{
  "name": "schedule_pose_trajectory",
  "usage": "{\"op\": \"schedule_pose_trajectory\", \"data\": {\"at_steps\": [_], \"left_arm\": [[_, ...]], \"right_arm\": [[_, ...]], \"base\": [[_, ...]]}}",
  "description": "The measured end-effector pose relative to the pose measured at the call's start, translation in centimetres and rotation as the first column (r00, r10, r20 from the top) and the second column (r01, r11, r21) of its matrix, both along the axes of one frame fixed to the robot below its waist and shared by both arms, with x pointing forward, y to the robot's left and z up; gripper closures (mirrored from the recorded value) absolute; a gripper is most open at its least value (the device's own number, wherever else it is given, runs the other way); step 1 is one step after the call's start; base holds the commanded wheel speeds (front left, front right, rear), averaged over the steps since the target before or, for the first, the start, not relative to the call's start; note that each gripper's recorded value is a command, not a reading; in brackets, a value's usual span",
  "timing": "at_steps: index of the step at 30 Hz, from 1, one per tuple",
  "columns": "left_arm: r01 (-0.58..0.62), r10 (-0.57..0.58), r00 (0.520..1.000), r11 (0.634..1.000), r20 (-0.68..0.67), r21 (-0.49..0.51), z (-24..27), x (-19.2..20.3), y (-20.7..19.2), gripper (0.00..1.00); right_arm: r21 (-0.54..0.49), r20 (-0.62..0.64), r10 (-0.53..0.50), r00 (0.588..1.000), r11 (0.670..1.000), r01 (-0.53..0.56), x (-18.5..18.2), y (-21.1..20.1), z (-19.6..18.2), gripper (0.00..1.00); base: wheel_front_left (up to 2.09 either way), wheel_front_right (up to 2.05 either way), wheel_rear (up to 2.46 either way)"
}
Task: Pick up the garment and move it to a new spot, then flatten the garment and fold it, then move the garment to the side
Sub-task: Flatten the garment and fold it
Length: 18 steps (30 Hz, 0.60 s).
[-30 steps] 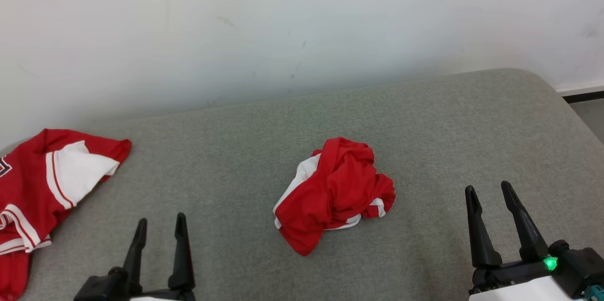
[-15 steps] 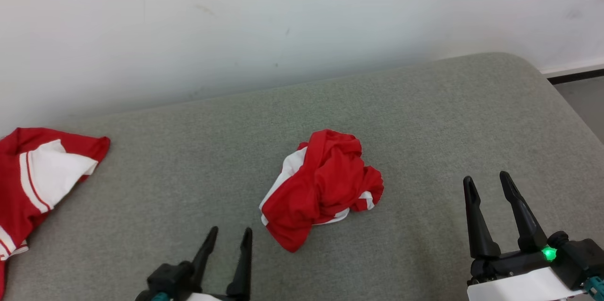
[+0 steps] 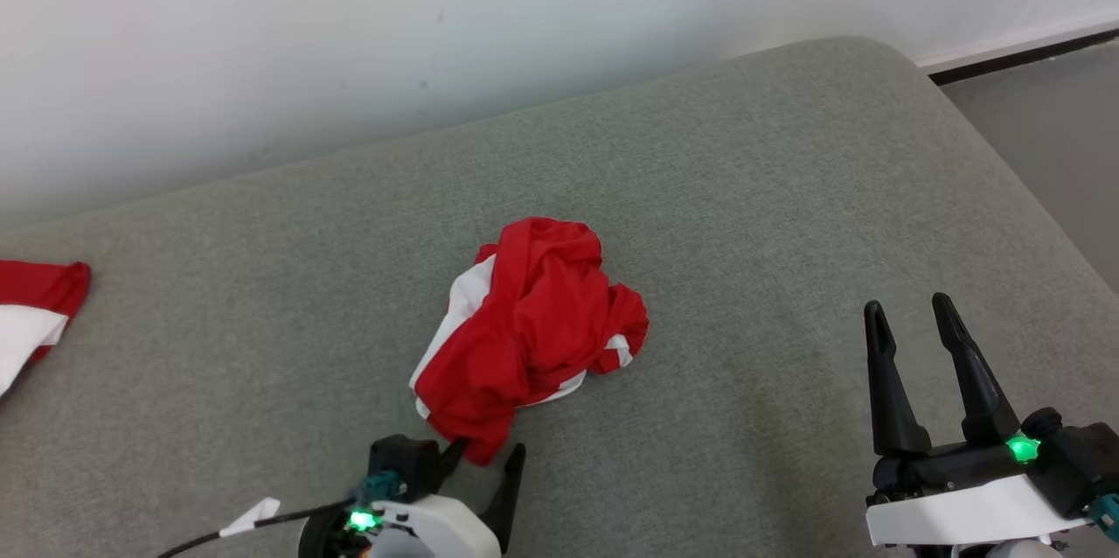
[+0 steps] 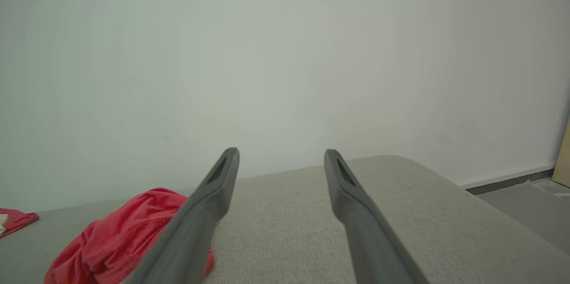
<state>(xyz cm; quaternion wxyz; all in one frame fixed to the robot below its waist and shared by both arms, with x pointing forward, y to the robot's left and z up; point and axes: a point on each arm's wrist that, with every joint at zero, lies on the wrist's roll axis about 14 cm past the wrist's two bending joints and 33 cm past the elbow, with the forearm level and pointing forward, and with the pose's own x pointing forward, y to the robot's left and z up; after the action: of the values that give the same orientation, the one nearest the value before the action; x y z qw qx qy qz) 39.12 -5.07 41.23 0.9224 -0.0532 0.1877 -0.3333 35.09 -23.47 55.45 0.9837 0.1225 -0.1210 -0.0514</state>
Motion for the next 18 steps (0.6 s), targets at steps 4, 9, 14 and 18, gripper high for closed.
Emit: {"op": "schedule_pose_trajectory", "data": {"at_steps": [4, 9, 14, 18], "left_arm": [[0.008, -0.006, 0.999, 0.998, -0.039, 0.060, -0.8, 0.7, -0.6, 0.00], [0.002, 0.004, 0.998, 0.995, -0.062, 0.100, -0.6, 1.2, -1.0, 0.49], [-0.004, 0.010, 0.998, 0.994, -0.059, 0.111, -0.1, 1.0, -0.5, 1.00], [-0.038, 0.039, 0.999, 0.994, -0.014, 0.102, 1.4, 1.6, 0.9, 1.00]], "right_arm": [[-0.001, -0.005, -0.027, 1.000, 1.000, 0.027, -0.4, -0.8, -0.1, 0.00], [0.000, -0.004, -0.043, 0.999, 0.999, 0.043, -0.7, -1.2, 0.0, 0.00], [0.003, 0.001, -0.043, 0.999, 0.999, 0.043, -0.7, -1.2, 0.1, 0.00], [0.008, 0.010, -0.033, 0.999, 0.999, 0.033, -0.6, -0.9, 0.3, 0.00]], "base": [[0.00, 0.00, 0.00], [0.00, 0.00, 0.00], [0.00, 0.00, 0.00], [0.00, 0.00, 0.00]]}}
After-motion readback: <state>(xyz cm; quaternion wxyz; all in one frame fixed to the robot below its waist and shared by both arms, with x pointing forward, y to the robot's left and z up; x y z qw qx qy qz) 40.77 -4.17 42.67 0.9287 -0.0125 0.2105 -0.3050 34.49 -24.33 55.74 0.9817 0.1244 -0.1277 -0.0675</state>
